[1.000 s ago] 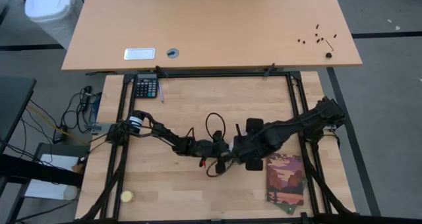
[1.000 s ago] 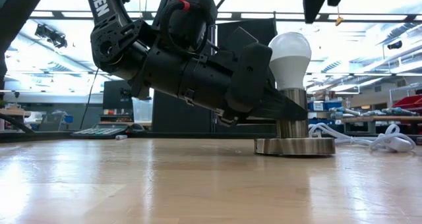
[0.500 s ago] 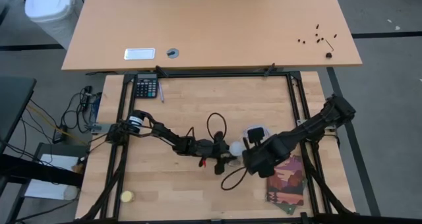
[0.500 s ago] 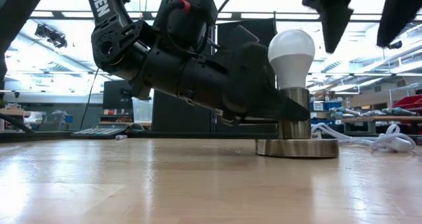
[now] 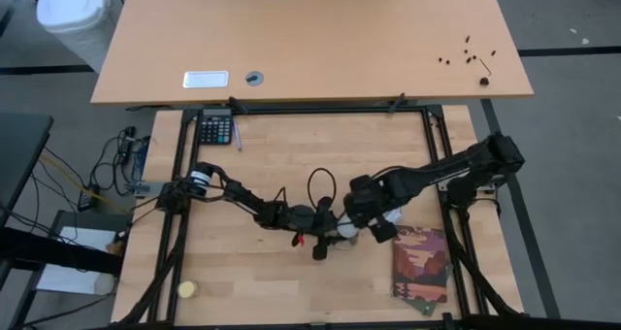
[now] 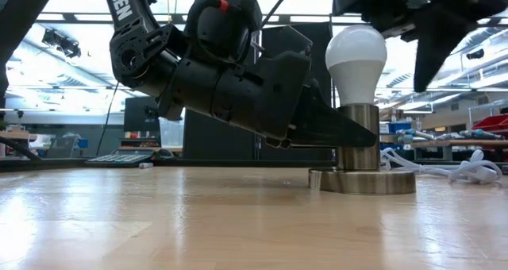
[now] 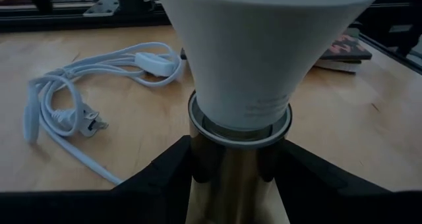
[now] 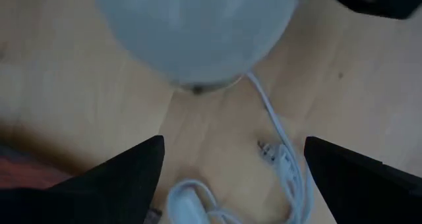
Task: Screw lightbulb
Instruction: Insert the lightbulb into the lamp socket
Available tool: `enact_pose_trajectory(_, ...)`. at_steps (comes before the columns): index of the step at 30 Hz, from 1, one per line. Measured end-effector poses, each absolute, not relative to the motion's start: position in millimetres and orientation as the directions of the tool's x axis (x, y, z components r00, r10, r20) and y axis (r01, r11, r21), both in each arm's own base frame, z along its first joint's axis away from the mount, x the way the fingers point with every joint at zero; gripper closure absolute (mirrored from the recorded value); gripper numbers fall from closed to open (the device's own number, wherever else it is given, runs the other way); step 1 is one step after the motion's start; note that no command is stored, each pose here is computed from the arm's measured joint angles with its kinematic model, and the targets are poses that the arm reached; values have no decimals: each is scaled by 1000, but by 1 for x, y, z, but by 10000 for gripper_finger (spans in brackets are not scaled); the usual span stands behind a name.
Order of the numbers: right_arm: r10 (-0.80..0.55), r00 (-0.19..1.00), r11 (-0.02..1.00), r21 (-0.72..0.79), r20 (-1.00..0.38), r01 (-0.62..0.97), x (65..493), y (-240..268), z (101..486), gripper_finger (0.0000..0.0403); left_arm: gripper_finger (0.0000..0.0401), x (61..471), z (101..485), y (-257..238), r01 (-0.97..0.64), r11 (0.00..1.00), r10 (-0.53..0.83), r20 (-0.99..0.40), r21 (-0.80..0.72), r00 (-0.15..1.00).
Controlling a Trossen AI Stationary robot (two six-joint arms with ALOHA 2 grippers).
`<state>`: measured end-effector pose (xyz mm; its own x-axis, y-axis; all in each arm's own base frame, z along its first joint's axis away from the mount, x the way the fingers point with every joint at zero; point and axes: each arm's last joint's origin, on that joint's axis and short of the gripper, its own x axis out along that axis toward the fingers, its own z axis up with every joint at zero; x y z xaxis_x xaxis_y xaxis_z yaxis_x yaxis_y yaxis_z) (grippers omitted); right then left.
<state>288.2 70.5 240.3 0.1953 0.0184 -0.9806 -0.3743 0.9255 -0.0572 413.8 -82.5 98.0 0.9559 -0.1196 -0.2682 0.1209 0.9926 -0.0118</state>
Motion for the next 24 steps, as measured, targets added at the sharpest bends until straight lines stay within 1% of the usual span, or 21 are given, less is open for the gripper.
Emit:
enact_pose_trajectory(6,36,180,864,-60,-983,-501,307,74,236,23,213,414,97,-82,146,989,-146,-279,-22,949)
enact_pose_trajectory(14,47,173,772,-75,-984,-632,328,94,235,23,213,413,97,-83,182,982,-189,-280,-52,941)
enact_pose_trajectory(17,51,179,752,-80,-983,-655,332,101,234,23,213,413,97,-83,200,978,-209,-281,-60,937)
enact_pose_trajectory(24,59,202,744,-92,-978,-662,338,107,231,23,213,413,97,-84,220,973,-231,-280,-71,932)
